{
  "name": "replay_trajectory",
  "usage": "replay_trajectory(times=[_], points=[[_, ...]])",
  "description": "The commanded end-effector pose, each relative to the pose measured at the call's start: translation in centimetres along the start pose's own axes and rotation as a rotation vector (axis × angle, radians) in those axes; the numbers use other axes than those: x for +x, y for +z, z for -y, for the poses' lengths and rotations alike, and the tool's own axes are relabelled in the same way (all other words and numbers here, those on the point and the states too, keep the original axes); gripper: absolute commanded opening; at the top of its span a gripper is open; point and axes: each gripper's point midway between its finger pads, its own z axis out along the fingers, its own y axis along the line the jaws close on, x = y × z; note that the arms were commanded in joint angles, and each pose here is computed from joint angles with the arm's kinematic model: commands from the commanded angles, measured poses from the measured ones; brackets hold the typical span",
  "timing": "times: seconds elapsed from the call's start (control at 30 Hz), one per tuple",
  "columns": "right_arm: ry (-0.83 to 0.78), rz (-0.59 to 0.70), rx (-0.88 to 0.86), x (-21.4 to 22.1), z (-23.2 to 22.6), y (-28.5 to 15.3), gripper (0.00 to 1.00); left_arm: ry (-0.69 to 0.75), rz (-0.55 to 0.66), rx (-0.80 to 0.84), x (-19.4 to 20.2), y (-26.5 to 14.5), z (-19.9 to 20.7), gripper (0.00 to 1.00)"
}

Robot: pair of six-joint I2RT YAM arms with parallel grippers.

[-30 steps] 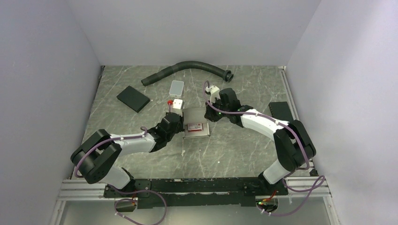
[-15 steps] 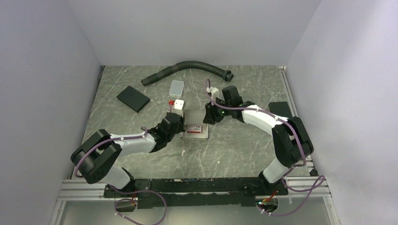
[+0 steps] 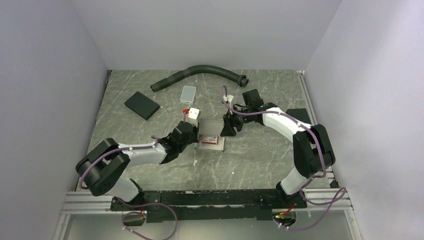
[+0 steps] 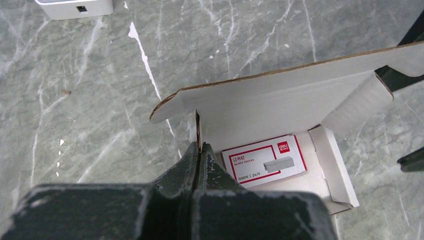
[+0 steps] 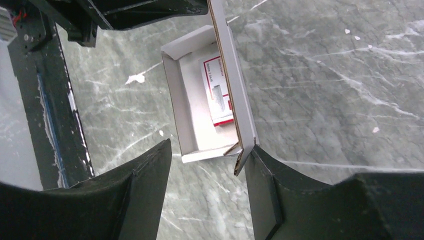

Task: Fold the paper box
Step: Close the paper box at the center of the board.

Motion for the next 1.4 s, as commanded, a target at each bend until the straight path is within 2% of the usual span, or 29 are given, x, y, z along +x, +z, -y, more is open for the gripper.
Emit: replay_trajectory(times=[0.0, 0.2, 0.4, 0.63, 0.67, 0.77, 0.83, 0.9, 1.1, 1.2, 1.37], points=[[-0.206, 0.070, -0.029, -2.8, -0.5, -2.2, 0.59, 0.034, 0.011, 0.094, -0.2, -0.5, 1.9, 0.00], [-0.288, 0.070, -0.027, -2.4, -0.5, -3.3, 0.64, 0.049, 0.016, 0.100, -0.3, -0.6, 1.9, 0.00], [-0.324, 0.059, -0.047, -1.9, -0.3, -4.9, 0.64, 0.062, 0.020, 0.102, -0.3, -0.6, 1.9, 0.00], [-0.562, 0.118, 0.063, -2.7, 0.3, -7.9, 0.64, 0.090, 0.032, 0.102, -0.7, -0.9, 1.7, 0.00], [-0.615, 0.144, 0.099, -2.9, 0.6, -8.1, 0.66, 0.097, 0.032, 0.102, -0.7, -0.9, 1.7, 0.00], [-0.790, 0.149, 0.208, -1.9, 2.0, -8.2, 0.84, 0.110, 0.035, 0.110, -0.9, -1.0, 1.8, 0.00], [-0.859, 0.117, 0.231, -1.1, 2.9, -7.8, 0.85, 0.122, 0.034, 0.114, -0.9, -1.0, 1.8, 0.00], [-0.834, 0.085, 0.237, -1.1, 4.1, -7.4, 0.82, 0.129, 0.033, 0.119, -0.8, -1.0, 1.9, 0.00], [-0.750, 0.030, 0.246, -1.2, 6.9, -5.3, 0.56, 0.134, 0.033, 0.135, -0.9, -0.8, 2.2, 0.00], [-0.728, 0.017, 0.214, -0.4, 6.4, -3.8, 0.51, 0.132, 0.037, 0.136, -1.0, -0.8, 2.3, 0.00], [-0.715, 0.025, 0.153, -0.1, 4.8, -2.3, 0.50, 0.129, 0.042, 0.136, -1.2, -0.9, 2.3, 0.00]])
